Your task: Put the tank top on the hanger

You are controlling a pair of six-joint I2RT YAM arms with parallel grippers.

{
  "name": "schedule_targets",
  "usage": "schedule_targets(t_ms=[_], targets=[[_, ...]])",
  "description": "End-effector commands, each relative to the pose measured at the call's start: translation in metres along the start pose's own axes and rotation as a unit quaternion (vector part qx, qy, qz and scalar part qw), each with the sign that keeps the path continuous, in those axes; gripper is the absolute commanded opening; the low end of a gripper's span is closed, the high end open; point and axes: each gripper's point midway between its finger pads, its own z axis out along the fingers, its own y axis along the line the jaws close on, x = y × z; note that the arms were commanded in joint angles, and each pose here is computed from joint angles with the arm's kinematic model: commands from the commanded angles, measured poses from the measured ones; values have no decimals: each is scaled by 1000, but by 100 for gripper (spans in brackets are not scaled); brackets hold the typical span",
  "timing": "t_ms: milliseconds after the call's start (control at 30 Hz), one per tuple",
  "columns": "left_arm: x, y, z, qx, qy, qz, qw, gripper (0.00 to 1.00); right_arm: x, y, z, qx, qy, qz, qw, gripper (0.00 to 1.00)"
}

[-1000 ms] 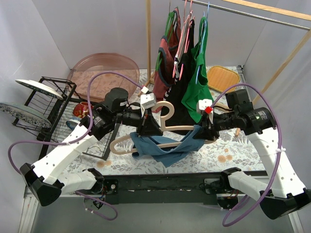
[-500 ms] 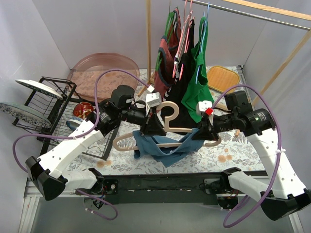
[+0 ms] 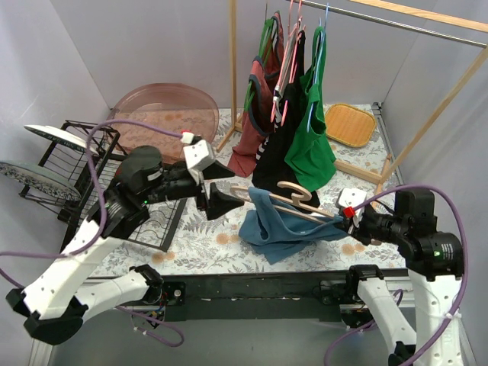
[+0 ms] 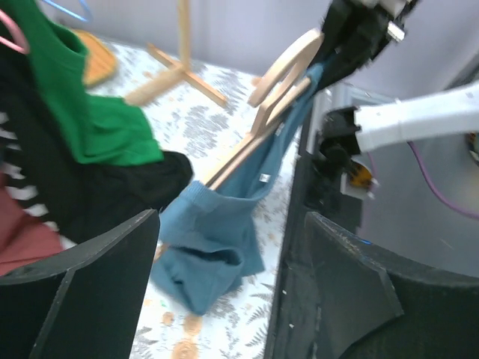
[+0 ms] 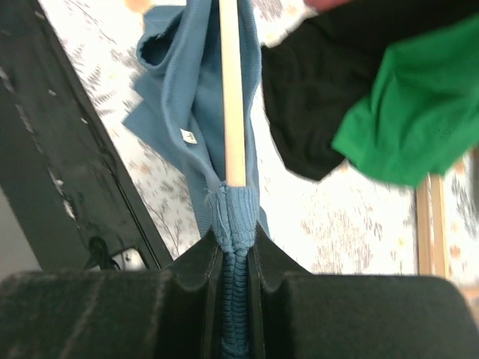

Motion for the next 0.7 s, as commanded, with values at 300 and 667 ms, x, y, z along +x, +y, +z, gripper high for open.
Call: schedule_targets(t_ms=[300, 667], targets=[[36, 16, -33, -100, 9, -1, 995, 81, 39, -22, -12, 126, 43, 71, 989, 1], [59, 22, -41, -122, 39, 8, 992, 82, 65, -61, -33, 256, 90, 146, 951, 1]])
